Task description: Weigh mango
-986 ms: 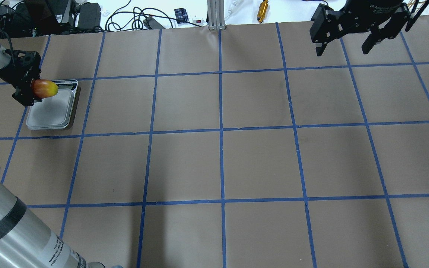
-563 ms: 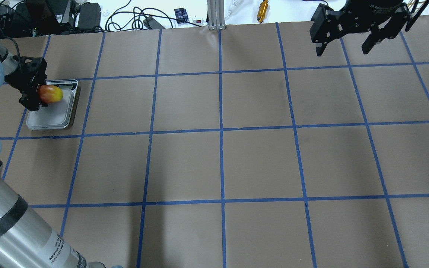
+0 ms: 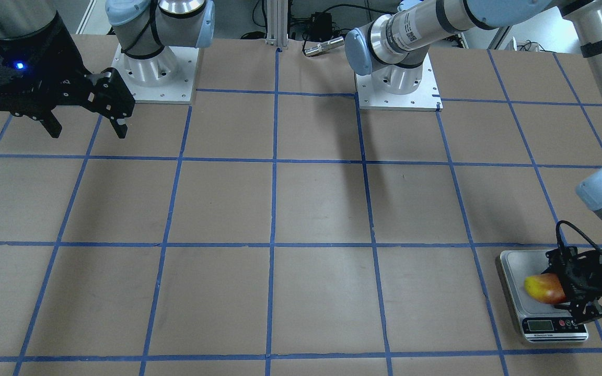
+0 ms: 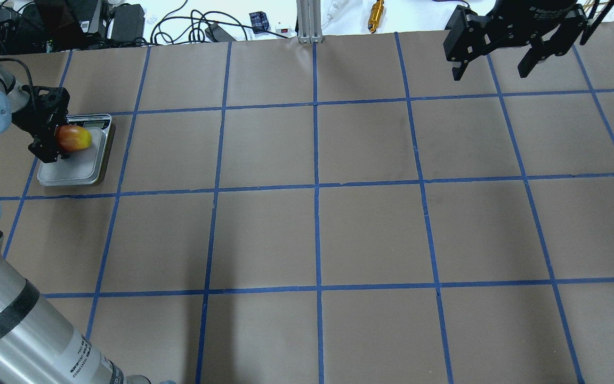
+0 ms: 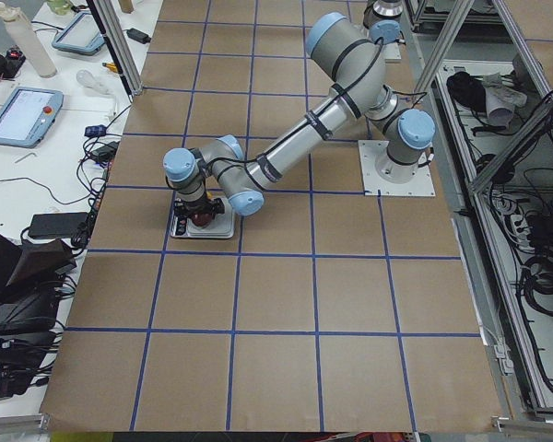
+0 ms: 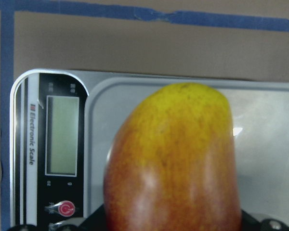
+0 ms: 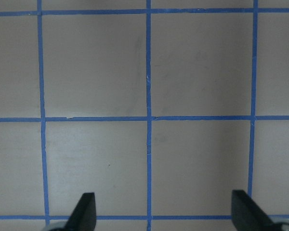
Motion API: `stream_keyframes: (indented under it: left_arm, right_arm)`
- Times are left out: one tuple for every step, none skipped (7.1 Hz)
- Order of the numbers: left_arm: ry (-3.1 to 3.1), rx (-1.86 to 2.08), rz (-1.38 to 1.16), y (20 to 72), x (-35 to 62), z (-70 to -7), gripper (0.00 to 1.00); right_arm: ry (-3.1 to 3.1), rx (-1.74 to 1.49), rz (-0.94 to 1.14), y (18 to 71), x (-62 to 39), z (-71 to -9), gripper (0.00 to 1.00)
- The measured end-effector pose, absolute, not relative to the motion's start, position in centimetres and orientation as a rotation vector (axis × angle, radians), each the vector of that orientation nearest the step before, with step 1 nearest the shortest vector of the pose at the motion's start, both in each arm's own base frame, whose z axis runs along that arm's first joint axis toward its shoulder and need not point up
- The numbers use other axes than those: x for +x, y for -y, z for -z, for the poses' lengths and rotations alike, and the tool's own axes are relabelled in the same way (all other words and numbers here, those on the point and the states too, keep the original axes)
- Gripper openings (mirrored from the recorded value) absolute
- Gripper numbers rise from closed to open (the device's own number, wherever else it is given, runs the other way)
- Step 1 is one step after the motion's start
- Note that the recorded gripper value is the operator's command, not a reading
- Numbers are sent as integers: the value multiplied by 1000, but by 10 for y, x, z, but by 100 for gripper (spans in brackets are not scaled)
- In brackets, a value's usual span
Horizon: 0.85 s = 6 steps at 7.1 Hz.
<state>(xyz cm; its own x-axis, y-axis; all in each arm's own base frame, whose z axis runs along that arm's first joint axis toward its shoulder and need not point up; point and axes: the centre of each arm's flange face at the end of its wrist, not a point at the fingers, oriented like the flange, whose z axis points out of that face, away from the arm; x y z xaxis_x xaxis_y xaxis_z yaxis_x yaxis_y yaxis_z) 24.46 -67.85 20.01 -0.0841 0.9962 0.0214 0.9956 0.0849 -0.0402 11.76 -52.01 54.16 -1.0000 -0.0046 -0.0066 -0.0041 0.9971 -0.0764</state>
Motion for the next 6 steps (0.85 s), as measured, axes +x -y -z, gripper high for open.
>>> stream_keyframes:
  left_arm:
    - [2293, -2100, -28, 676, 244, -219, 100]
    - [2298, -2093, -23, 669, 241, -248, 100]
    - [2305, -2072, -2, 657, 236, -284, 100]
    - [2329, -2027, 39, 639, 229, -322, 100]
    - [2375, -1959, 83, 617, 221, -361, 100]
    - [2425, -1864, 118, 592, 208, -396, 100]
  right_arm:
    - [-3132, -7, 119, 520, 118, -541, 100]
    - [-3132, -7, 119, 520, 118, -541, 100]
    - [-3132, -8, 119, 520, 118, -541, 100]
    - [-3132, -7, 120, 520, 118, -542, 100]
    - [-3132, -7, 120, 520, 118, -542, 100]
    - [-3132, -7, 120, 520, 118, -542, 100]
